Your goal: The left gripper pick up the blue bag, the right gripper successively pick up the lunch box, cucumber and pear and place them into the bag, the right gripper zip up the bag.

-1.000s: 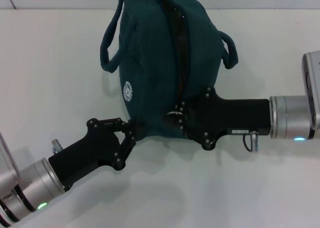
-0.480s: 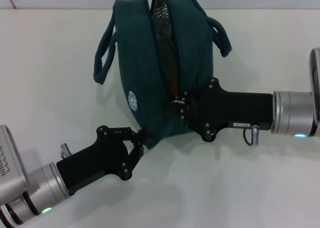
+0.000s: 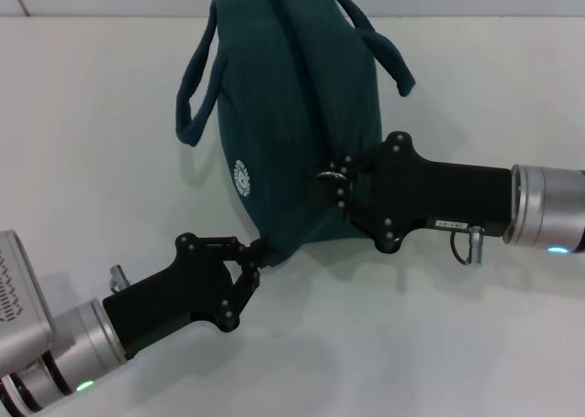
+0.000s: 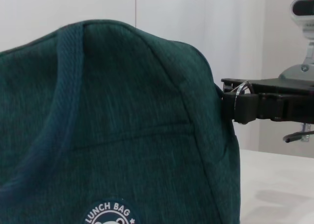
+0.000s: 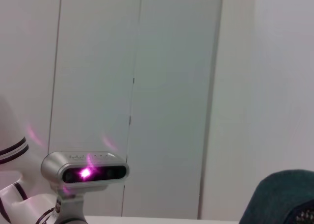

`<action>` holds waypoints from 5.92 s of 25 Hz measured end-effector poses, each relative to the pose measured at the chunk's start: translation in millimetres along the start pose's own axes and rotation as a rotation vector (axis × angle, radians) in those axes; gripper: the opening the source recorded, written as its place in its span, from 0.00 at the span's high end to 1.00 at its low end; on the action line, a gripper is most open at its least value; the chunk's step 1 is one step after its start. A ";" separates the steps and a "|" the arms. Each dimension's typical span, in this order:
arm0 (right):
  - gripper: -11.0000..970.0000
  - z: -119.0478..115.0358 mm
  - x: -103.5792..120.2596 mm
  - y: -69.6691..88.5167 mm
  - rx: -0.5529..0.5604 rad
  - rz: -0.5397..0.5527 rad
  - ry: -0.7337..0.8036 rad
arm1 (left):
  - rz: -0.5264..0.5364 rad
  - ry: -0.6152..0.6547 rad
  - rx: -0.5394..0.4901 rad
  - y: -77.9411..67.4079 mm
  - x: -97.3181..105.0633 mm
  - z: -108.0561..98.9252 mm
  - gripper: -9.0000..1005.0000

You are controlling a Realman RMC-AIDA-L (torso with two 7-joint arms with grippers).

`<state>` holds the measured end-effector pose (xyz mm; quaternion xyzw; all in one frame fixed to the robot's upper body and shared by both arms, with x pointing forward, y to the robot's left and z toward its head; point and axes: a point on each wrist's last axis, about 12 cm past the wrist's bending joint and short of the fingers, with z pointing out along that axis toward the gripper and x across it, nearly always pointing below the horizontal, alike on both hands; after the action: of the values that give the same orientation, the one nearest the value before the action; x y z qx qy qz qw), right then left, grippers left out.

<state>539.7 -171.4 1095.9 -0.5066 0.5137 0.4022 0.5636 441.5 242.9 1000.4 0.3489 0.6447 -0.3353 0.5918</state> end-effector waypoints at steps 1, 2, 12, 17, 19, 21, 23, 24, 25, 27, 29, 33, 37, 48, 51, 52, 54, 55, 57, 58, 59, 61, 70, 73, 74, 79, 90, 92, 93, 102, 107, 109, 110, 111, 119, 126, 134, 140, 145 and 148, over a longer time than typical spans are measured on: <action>0.96 -0.9 1.2 0.5 0.004 0.007 0.000 | 0.000 -0.001 0.001 0.0 -0.2 0.1 0.94; 0.96 -1.9 2.4 0.9 0.009 0.015 -0.001 | 0.001 -0.002 0.002 0.0 -0.4 0.2 0.95; 0.96 -6.7 -0.3 -0.7 0.061 0.032 -0.057 | 0.013 -0.008 0.007 5.4 -4.1 3.6 0.95; 0.96 -6.4 -2.2 -2.2 0.081 0.005 -0.077 | 0.014 0.001 0.009 6.2 -3.7 4.9 0.96; 0.96 -6.2 -1.9 -2.5 0.081 0.005 -0.076 | 0.012 0.006 0.003 6.2 -2.7 4.1 0.96; 0.96 -6.2 -1.4 -2.8 0.082 0.007 -0.074 | 0.014 0.005 0.001 6.2 -2.6 3.6 0.96; 0.96 -6.5 -0.2 -3.2 0.086 0.012 -0.069 | 0.017 -0.002 -0.003 6.2 -3.3 3.8 0.96; 0.96 -6.6 0.2 -3.2 0.086 0.014 -0.067 | 0.017 -0.003 -0.003 6.1 -3.3 3.9 0.95; 0.96 -6.6 0.5 -3.2 0.086 0.015 -0.066 | 0.016 -0.005 -0.001 6.1 -3.7 4.5 0.95; 0.96 -6.7 0.5 -2.9 0.085 0.015 -0.067 | 0.012 -0.015 0.003 6.1 -5.1 5.7 0.94; 0.96 -7.2 0.8 -2.2 0.085 0.017 -0.069 | 0.008 -0.034 -0.003 6.5 -7.2 6.4 0.93; 0.96 -8.2 1.5 -1.2 0.087 0.020 -0.069 | 0.003 -0.062 -0.017 7.8 -10.4 8.5 0.86; 0.96 -8.2 1.9 -0.9 0.085 0.020 -0.068 | -0.015 -0.071 -0.003 9.0 -13.2 14.4 0.79; 0.96 -9.2 4.6 0.1 0.087 0.038 -0.059 | -0.033 -0.059 -0.043 16.8 -14.2 27.4 0.44; 0.96 -9.6 5.7 0.3 0.088 0.043 -0.056 | -0.023 -0.057 -0.040 17.3 -14.4 27.6 0.34; 0.96 -9.6 5.9 0.3 0.087 0.044 -0.055 | -0.018 -0.056 -0.041 17.6 -14.5 27.5 0.35; 0.96 -9.8 6.3 0.4 0.088 0.046 -0.053 | -0.009 -0.056 -0.043 17.9 -14.5 27.4 0.36; 0.96 -10.0 6.7 0.4 0.090 0.047 -0.052 | -0.004 -0.056 -0.043 18.0 -14.5 27.4 0.42; 0.96 -10.1 7.1 0.5 0.091 0.049 -0.050 | 0.008 -0.054 -0.044 17.8 -14.2 27.2 0.53; 0.96 -10.4 7.5 0.6 0.091 0.051 -0.049 | 0.013 -0.053 -0.045 17.5 -13.9 26.8 0.59; 0.96 -10.6 8.0 0.9 0.092 0.054 -0.048 | 0.021 -0.052 -0.049 17.2 -13.3 25.9 0.64; 0.96 -11.7 9.4 1.4 0.095 0.067 -0.048 | 0.032 -0.052 -0.053 16.7 -12.8 25.1 0.71; 0.96 -16.9 11.1 -0.6 0.085 0.205 -0.026 | 0.040 -0.061 -0.070 16.8 -12.9 23.5 0.87; 0.93 -16.6 13.8 1.8 0.060 0.245 0.006 | 0.040 -0.063 -0.070 16.8 -13.0 23.6 0.88; 0.92 -16.4 14.2 2.4 0.048 0.255 0.017 | 0.042 -0.064 -0.069 17.0 -13.4 23.8 0.89; 0.81 -15.6 11.9 3.6 0.006 0.268 0.044 | 0.061 -0.063 -0.065 16.9 -13.6 24.4 0.92; 0.72 -28.2 11.8 -1.0 0.034 0.276 0.061 | 0.061 -0.066 -0.060 16.5 -14.0 24.6 0.94; 0.72 -30.4 12.3 -1.4 0.037 0.280 0.066 | 0.061 -0.066 -0.060 16.5 -14.0 24.7 0.94; 0.72 -32.0 12.9 -1.3 0.040 0.282 0.069 | 0.061 -0.066 -0.060 16.4 -14.0 24.6 0.94; 0.73 -40.6 16.1 -2.3 0.065 0.301 0.089 | 0.058 -0.065 -0.061 16.2 -13.7 24.2 0.94; 0.74 -43.4 18.1 -1.0 0.075 0.311 0.093 | 0.058 -0.065 -0.061 16.1 -13.7 24.1 0.94; 0.74 -43.6 18.3 -0.8 0.074 0.311 0.095 | 0.058 -0.065 -0.059 16.0 -13.6 24.1 0.94; 0.74 -43.5 18.5 -0.6 0.072 0.311 0.097 | 0.058 -0.064 -0.059 15.9 -13.5 24.2 0.94; 0.74 -43.4 18.5 -0.5 0.070 0.310 0.099 | 0.058 -0.064 -0.058 15.9 -13.5 24.2 0.94; 0.74 -38.3 20.4 -0.5 0.066 0.308 0.119 | 0.060 -0.062 -0.055 15.7 -13.4 24.4 0.94; 0.75 -34.2 22.5 0.5 0.045 0.294 0.153 | 0.061 -0.061 -0.057 16.0 -13.3 24.4 0.94; 0.95 -30.7 20.6 2.3 0.031 0.229 0.142 | 0.062 -0.061 -0.060 16.6 -13.5 24.7 0.93; 0.97 -36.4 13.4 -0.9 0.064 0.180 0.077 | 0.060 -0.058 -0.064 17.3 -13.3 25.0 0.94; 0.97 -48.8 7.6 -1.1 0.150 0.115 -0.023 | 0.063 -0.053 -0.064 17.3 -12.6 23.6 0.94; 0.97 -49.8 6.1 -2.6 0.174 0.095 -0.044 | 0.065 -0.052 -0.062 17.3 -12.5 23.3 0.94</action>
<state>534.6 -221.3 1092.4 -0.4218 0.5577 0.3934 0.5969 469.2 231.7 1010.8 0.3422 0.6277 -0.3046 0.6294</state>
